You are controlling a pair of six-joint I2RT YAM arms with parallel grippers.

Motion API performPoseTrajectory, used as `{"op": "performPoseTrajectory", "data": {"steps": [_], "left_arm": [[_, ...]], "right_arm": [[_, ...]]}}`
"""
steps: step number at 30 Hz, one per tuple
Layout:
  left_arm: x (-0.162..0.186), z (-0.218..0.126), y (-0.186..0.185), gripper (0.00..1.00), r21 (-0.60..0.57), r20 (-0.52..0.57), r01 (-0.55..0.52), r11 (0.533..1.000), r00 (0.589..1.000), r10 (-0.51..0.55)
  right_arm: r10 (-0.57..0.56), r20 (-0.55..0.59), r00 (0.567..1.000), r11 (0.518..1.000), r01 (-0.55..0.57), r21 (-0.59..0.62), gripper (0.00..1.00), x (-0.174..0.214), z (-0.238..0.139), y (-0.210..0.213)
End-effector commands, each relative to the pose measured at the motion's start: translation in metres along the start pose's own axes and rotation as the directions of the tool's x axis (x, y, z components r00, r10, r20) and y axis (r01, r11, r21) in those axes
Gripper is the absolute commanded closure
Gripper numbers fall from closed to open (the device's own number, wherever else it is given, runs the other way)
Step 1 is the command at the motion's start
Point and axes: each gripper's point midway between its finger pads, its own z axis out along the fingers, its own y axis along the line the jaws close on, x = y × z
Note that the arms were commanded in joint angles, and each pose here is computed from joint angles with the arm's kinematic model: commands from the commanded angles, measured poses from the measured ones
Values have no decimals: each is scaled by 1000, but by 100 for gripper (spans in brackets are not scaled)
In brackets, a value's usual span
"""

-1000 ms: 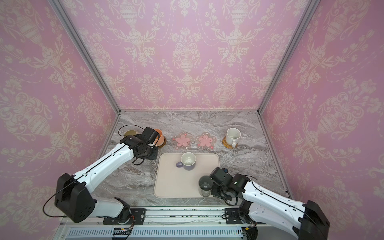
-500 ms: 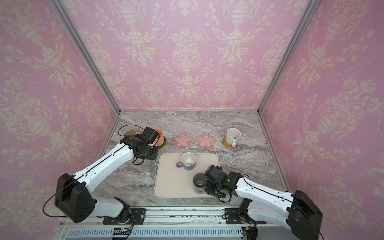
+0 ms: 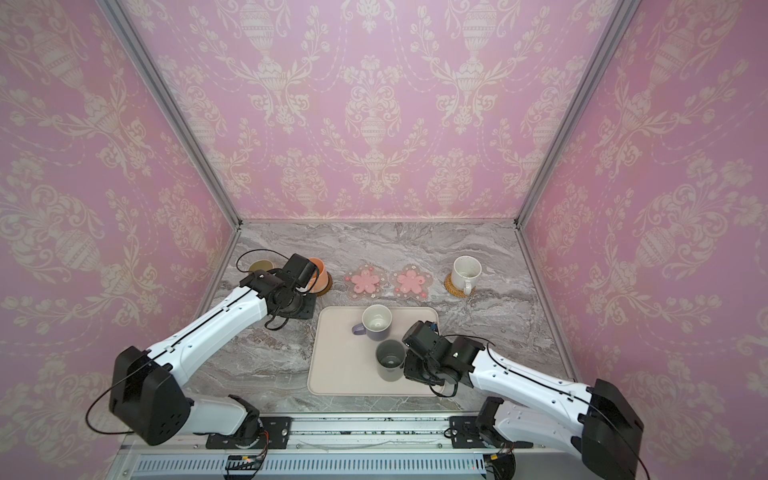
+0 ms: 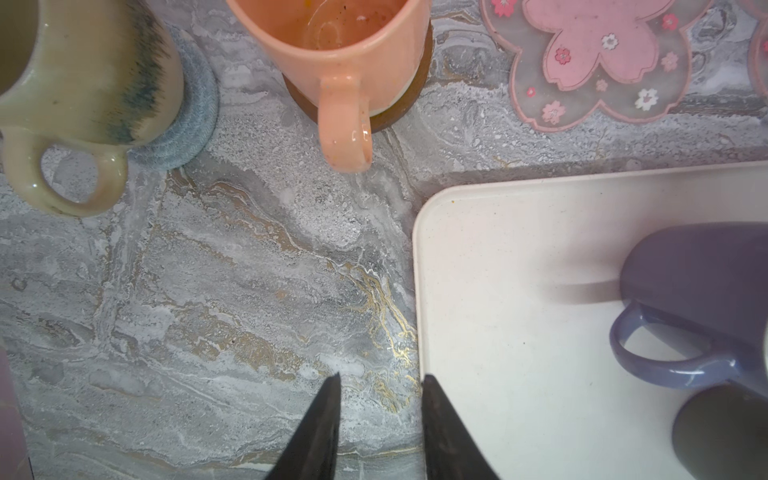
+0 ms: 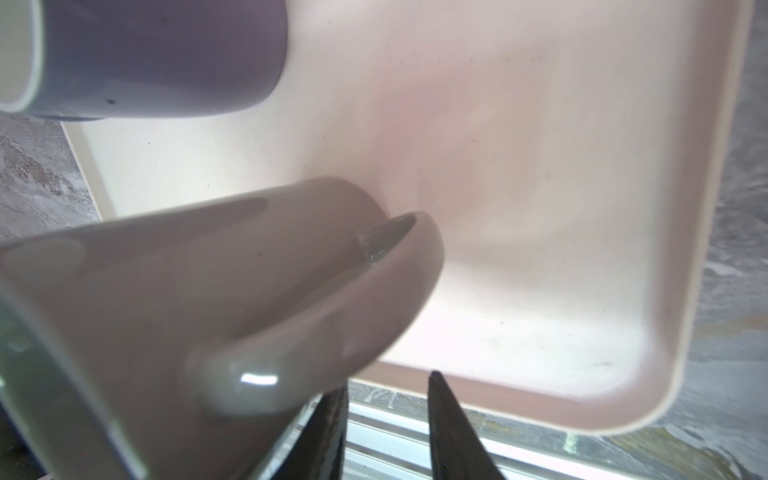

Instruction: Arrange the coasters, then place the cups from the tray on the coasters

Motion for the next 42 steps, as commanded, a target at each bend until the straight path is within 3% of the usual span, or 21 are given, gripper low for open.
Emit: {"op": "performPoseTrajectory", "data": {"steps": [1, 11, 17, 23, 30, 42], "left_arm": [[10, -2, 7, 64, -33, -11, -1, 999, 1000, 0], [9, -1, 2, 64, -14, -10, 5, 1000, 1000, -5], [11, -4, 6, 64, -24, -6, 4, 1000, 1000, -4], [15, -5, 8, 64, -27, -6, 5, 1000, 1000, -5], [19, -4, 10, 64, -33, -13, 5, 999, 1000, -5], [18, 0, 7, 64, -26, -18, 6, 1000, 1000, -6]], "right_arm": [[-20, 34, 999, 996, 17, 88, 65, 1, -16, -26], [6, 241, 970, 998, -21, 61, 61, -28, -51, -36], [-66, 269, 961, 993, 37, 109, 56, -50, -56, -22], [-114, 292, 950, 988, 79, 129, 58, -77, -56, -5], [-86, 281, 956, 995, 66, 82, 58, -89, -45, 5], [-86, 160, 983, 994, 75, 74, 57, -75, -16, 9]]}}
